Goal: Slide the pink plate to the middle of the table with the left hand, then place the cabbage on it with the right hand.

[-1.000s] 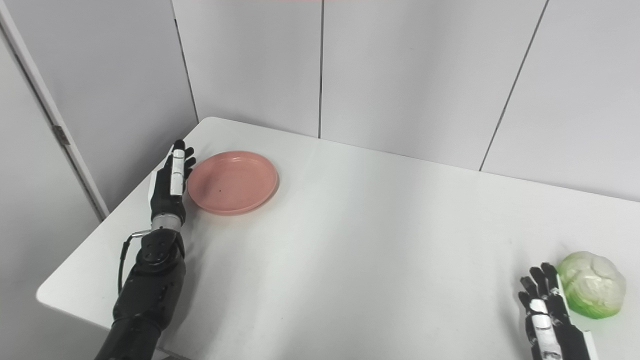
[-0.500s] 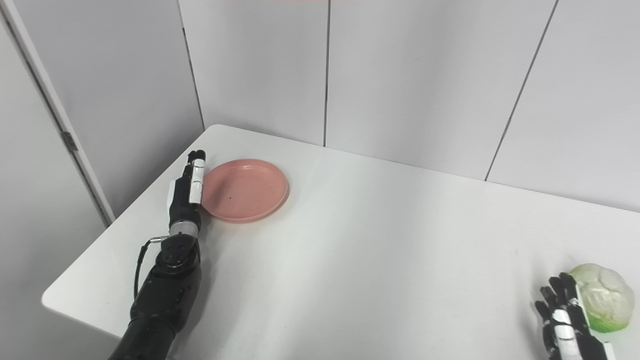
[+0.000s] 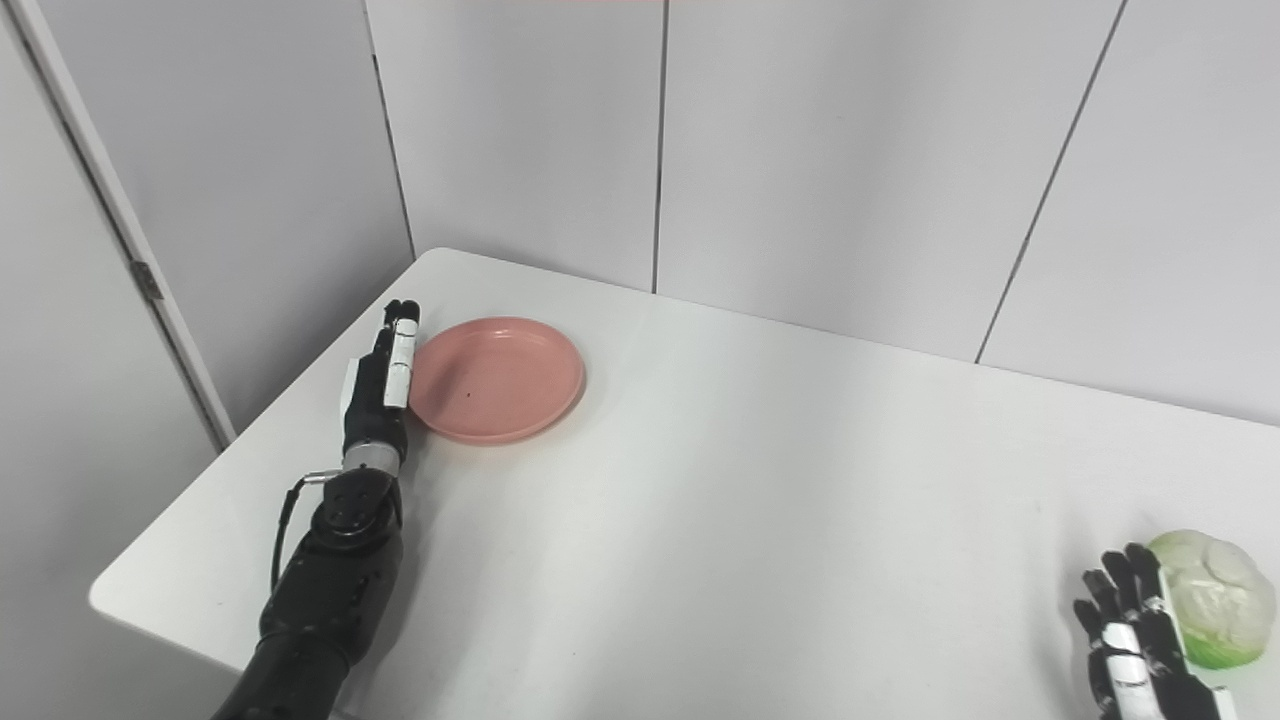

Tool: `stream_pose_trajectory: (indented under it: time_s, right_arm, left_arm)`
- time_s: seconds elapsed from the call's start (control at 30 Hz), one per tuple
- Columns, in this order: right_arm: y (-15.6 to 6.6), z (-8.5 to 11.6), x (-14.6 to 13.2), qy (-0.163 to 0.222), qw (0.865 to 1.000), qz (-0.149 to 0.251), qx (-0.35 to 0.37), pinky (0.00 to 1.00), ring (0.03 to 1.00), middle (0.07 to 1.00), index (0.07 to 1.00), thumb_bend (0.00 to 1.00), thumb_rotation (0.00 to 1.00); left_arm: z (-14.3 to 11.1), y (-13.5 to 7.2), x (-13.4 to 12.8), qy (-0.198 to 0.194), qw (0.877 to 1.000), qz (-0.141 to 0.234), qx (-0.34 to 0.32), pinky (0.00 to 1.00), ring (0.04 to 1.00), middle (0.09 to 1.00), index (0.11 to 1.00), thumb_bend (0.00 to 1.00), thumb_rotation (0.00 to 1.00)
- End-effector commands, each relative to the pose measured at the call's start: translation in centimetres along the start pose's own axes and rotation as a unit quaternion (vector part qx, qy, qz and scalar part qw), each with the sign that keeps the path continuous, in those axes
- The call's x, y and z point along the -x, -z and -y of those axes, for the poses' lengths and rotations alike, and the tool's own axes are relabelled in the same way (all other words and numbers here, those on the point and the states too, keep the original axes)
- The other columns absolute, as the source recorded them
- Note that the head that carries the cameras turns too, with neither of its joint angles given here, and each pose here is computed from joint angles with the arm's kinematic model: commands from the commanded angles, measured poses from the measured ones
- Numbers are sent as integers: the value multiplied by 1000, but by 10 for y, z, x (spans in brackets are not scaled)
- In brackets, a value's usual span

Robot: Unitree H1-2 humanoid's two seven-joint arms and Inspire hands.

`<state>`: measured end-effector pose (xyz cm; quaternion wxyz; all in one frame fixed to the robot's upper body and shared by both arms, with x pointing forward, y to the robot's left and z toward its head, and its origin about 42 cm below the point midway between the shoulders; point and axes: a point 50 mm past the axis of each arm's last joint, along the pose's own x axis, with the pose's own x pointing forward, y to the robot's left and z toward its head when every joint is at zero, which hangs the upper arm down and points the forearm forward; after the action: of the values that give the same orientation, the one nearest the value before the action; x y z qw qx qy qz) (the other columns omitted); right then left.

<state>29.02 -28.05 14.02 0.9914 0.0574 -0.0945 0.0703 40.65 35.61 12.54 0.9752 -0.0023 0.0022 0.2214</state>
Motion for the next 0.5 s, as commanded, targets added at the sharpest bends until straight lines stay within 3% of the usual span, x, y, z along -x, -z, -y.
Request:
stream_pose_trajectory:
  time_s: [0.0, 0.23, 0.47]
  right_arm:
    - [-15, -3, -9, -9, 1000, 28, -1, 1000, 991, 990, 1000, 677, 727]
    - [-12, -5, -11, -6, 1000, 28, -2, 1000, 983, 985, 1000, 718, 728]
    - [-12, -5, -13, -10, 999, 33, 9, 1000, 995, 999, 1000, 718, 746]
  left_arm:
    - [13, -10, -9, 43, 999, 0, 25, 979, 958, 953, 952, 793, 1000]
    - [18, -12, -10, 81, 990, -23, 113, 953, 930, 914, 916, 805, 994]
    - [28, -15, -8, 136, 983, -29, 120, 886, 906, 894, 890, 834, 999]
